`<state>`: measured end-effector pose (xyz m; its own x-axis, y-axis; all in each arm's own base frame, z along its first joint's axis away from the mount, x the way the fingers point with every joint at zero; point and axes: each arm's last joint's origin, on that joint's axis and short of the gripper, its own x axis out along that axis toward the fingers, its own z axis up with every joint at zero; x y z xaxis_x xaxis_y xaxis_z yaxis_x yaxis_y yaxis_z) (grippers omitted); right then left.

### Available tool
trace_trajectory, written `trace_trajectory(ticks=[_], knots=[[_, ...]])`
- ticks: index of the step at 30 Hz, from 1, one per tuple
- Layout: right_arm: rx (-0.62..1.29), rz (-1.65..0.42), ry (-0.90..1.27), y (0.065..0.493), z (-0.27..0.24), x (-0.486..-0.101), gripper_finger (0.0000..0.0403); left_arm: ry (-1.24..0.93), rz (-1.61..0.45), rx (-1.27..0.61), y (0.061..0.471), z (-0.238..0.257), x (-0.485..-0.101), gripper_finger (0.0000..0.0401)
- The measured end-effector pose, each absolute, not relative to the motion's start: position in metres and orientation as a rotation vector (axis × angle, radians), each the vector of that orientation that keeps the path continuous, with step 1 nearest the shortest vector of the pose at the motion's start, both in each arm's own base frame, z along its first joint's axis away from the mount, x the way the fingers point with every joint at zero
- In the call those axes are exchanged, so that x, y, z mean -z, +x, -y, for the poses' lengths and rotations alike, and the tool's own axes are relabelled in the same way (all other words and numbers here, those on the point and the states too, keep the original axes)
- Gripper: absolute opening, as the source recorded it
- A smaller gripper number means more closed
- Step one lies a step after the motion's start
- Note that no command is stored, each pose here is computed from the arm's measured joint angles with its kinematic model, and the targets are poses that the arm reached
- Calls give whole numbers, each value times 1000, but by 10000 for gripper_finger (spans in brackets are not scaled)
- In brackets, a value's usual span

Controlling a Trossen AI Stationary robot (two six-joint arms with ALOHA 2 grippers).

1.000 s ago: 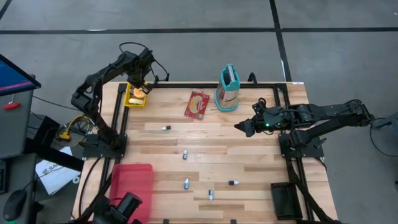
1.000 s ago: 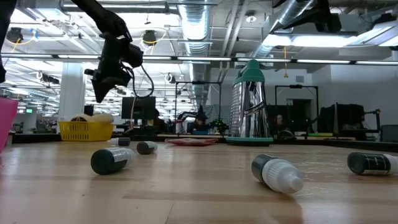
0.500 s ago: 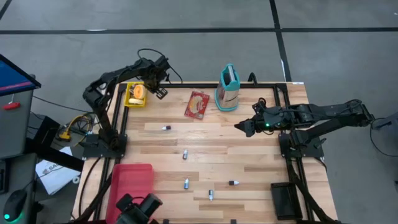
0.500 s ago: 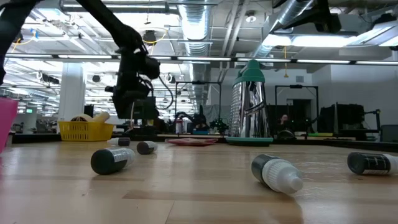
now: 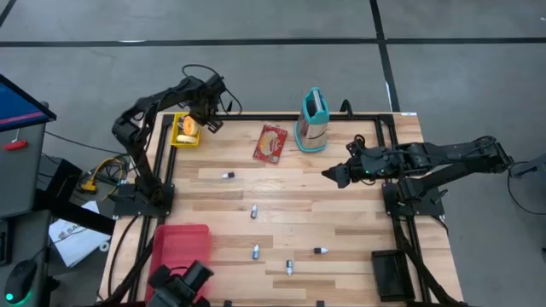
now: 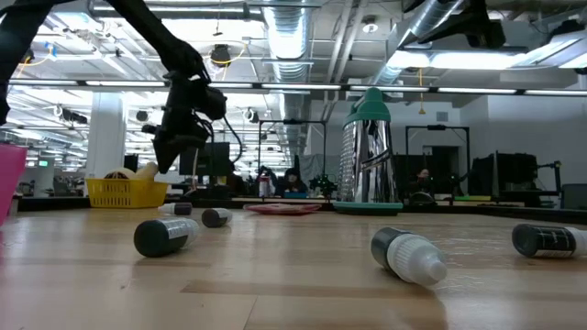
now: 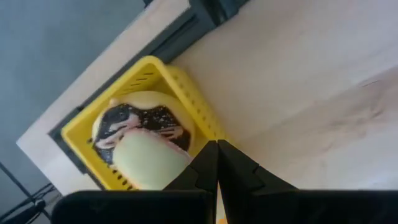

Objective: Pick & Place Food Item
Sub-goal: Put the pink donut into the yellow basket

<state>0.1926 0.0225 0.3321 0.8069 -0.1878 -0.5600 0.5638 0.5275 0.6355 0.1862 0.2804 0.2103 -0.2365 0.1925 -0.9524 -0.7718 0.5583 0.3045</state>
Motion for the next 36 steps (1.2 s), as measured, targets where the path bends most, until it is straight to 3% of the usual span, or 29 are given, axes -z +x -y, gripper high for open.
trace_trajectory(ticks=[15,20,36], knots=[[463,-458,901,193,-23,-332,215,-582,-1507,-1069,154,-273,-246,0],[457,-461,899,193,-24,-332,215,-608,-1340,-1081,160,-273,-251,0],[459,-459,916,193,-24,-332,215,-640,-1381,-1067,171,-297,-208,0]])
